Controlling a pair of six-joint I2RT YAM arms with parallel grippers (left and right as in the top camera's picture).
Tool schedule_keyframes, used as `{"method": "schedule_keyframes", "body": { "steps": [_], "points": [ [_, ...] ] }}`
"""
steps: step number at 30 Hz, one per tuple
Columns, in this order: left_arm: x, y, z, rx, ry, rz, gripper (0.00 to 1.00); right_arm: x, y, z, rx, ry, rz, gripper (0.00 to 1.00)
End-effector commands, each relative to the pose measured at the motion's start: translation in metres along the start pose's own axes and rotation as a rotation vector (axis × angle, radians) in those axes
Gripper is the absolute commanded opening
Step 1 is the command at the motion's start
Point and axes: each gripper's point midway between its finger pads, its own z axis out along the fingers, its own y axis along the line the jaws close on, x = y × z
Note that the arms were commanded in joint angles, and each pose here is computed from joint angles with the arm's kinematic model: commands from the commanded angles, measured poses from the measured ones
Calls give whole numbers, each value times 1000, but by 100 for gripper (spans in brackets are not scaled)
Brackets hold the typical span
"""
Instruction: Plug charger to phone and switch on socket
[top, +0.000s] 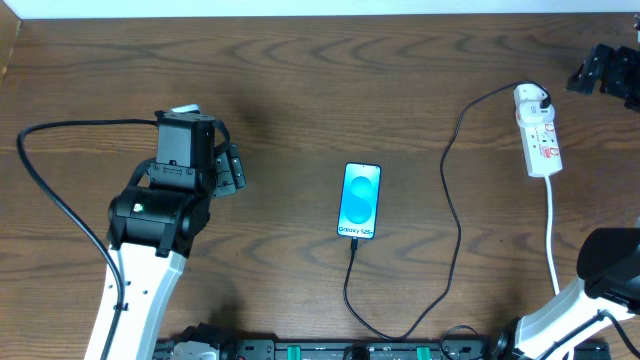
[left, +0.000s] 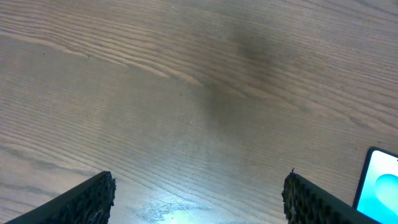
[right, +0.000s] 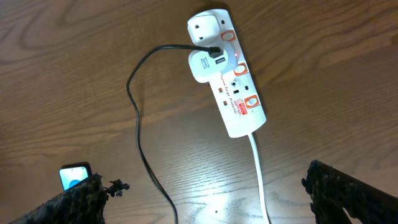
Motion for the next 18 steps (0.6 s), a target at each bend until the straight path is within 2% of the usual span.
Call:
{"method": "schedule_keyframes", "body": {
  "steps": [1,10,18],
  "points": [
    [-4,1,-2,-8,-12,5,86,-1,-2,-1,8,-5,8,99],
    [-3,1,-4,-5,-15,5,86,-1,-2,-1,8,-5,8,99],
    [9,9,-30,31,-98,-10,86,-1,-2,-1,8,-5,8,99]
  ]
}}
